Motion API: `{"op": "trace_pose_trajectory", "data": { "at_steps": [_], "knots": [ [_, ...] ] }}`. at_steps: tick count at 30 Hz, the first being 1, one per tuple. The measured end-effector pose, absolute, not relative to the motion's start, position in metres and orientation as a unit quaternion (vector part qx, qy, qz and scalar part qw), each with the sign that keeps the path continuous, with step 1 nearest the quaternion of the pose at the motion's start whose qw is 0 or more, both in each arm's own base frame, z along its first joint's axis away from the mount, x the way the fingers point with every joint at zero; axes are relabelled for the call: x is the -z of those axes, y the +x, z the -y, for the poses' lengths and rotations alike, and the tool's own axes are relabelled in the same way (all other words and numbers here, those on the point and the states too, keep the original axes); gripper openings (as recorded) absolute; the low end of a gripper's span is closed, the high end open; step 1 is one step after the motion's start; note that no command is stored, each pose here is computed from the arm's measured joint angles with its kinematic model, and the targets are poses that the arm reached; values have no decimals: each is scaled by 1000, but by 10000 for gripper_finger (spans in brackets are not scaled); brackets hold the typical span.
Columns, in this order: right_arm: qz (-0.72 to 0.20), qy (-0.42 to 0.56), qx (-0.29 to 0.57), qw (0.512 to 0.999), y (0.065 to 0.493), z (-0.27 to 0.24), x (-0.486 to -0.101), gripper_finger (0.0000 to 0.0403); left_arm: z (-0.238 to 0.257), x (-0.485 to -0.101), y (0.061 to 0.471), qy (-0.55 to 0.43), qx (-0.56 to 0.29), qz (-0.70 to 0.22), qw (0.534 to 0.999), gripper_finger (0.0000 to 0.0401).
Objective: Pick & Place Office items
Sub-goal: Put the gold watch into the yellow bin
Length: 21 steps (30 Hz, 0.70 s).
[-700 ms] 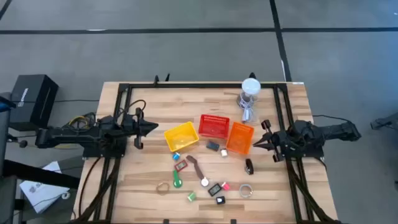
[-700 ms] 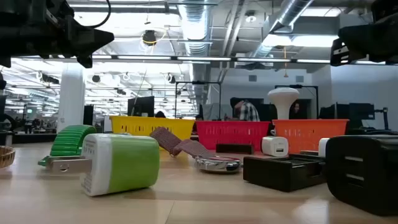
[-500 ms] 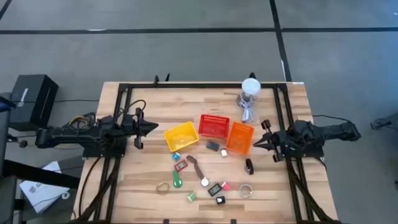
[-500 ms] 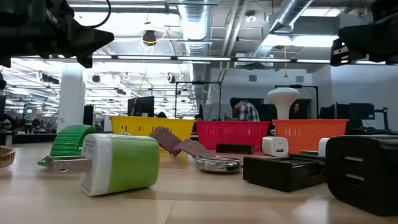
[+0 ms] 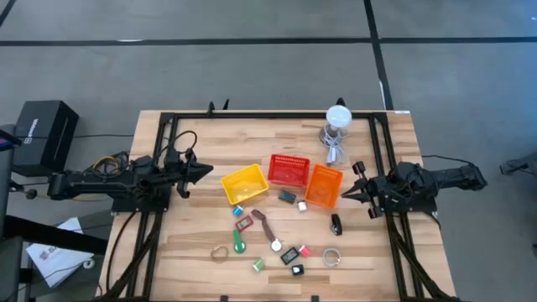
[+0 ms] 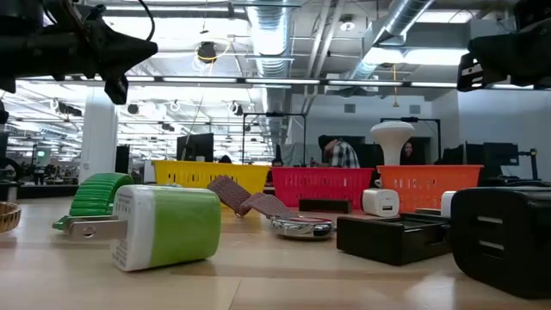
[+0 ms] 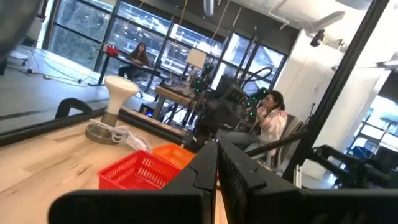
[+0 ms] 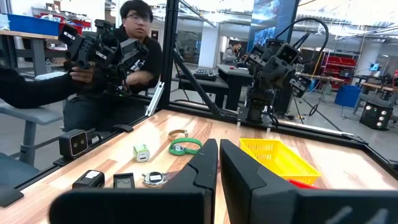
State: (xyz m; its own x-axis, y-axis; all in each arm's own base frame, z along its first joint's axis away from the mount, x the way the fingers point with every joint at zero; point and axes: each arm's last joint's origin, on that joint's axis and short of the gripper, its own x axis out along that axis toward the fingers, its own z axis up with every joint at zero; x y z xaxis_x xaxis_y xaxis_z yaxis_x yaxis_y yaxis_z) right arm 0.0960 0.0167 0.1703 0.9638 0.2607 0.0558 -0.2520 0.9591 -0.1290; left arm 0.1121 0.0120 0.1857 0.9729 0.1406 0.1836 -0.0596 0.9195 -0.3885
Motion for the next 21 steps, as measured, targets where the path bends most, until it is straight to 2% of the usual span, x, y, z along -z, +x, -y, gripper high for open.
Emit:
{"op": "trace_pose_trajectory", "data": {
  "at_steps": [8, 14, 19, 21],
  "knots": [
    [43, -97, -129, 986, 96, -17, -171, 11, -13, -186, 112, -156, -71, 108, 979, 7],
    [47, -100, -129, 985, 96, -17, -171, 11, -13, -183, 115, -186, -77, 92, 975, 7],
    [98, -182, -106, 973, 95, -15, -180, 11, -12, -175, 121, -211, -57, 52, 975, 7],
    [130, -184, -78, 971, 94, -13, -187, 11, -12, -171, 124, -213, -48, 31, 975, 7]
  ]
}}
